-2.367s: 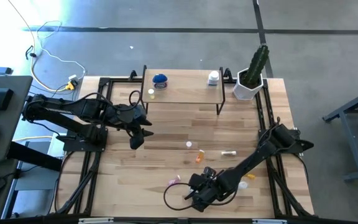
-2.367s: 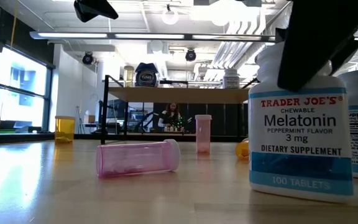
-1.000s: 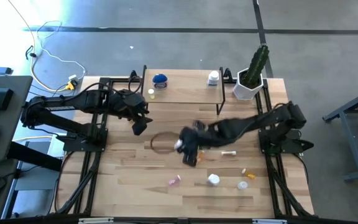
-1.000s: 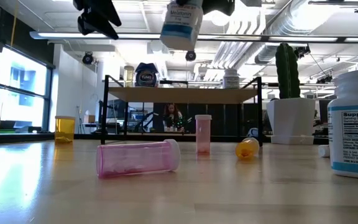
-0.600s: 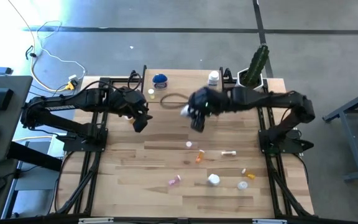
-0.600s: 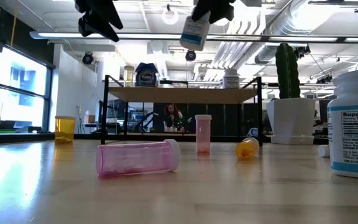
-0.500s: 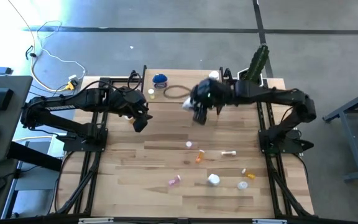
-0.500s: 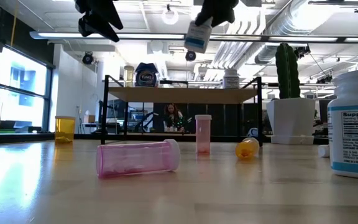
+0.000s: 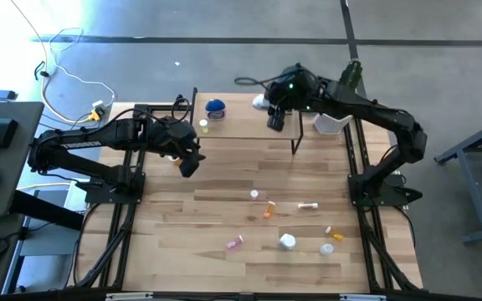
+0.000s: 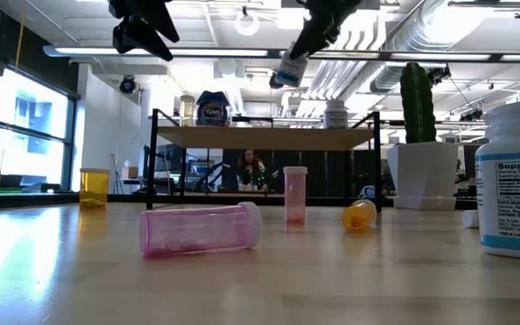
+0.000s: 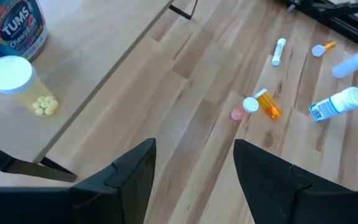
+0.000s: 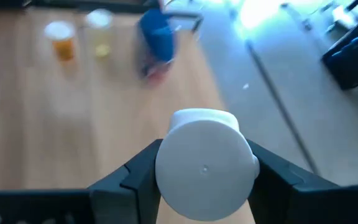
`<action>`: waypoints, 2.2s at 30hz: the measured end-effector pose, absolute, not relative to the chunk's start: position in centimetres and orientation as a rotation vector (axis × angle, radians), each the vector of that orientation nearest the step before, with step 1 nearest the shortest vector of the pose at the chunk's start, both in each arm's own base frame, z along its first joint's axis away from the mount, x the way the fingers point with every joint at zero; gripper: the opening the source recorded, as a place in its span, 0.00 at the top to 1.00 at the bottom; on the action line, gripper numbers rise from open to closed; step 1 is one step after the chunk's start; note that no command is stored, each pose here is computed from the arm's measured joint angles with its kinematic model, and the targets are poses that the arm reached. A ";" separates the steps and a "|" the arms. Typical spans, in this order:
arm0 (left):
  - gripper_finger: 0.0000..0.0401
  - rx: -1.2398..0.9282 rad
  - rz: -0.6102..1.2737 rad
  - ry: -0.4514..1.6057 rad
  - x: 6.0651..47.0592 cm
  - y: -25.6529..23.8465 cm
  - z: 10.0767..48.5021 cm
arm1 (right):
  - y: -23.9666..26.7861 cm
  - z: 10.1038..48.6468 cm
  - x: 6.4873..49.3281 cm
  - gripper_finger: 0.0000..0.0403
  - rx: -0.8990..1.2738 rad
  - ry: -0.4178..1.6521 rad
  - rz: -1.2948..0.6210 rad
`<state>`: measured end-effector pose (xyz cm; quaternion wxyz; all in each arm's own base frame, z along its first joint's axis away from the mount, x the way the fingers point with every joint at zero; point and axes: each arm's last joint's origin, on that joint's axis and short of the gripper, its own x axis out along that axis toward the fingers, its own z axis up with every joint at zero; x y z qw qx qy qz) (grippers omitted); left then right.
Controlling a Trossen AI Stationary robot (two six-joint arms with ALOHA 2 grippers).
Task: Pick and place medicine bottles onto shelf by color
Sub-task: Put the left large white pill bottle on the shelf
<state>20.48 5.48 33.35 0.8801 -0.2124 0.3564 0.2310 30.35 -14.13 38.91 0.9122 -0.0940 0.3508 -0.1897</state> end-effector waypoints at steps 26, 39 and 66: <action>0.49 -0.467 0.530 0.728 20.5 5.6 33.3 | -19.6 35.9 30.2 0.57 -0.099 0.757 -0.262; 0.49 -0.465 0.528 0.730 20.5 5.6 33.3 | -19.8 32.9 30.7 0.57 0.005 0.920 -0.187; 0.49 -0.479 0.496 0.737 20.5 5.5 33.3 | -19.6 32.5 30.2 0.49 0.013 0.998 -0.196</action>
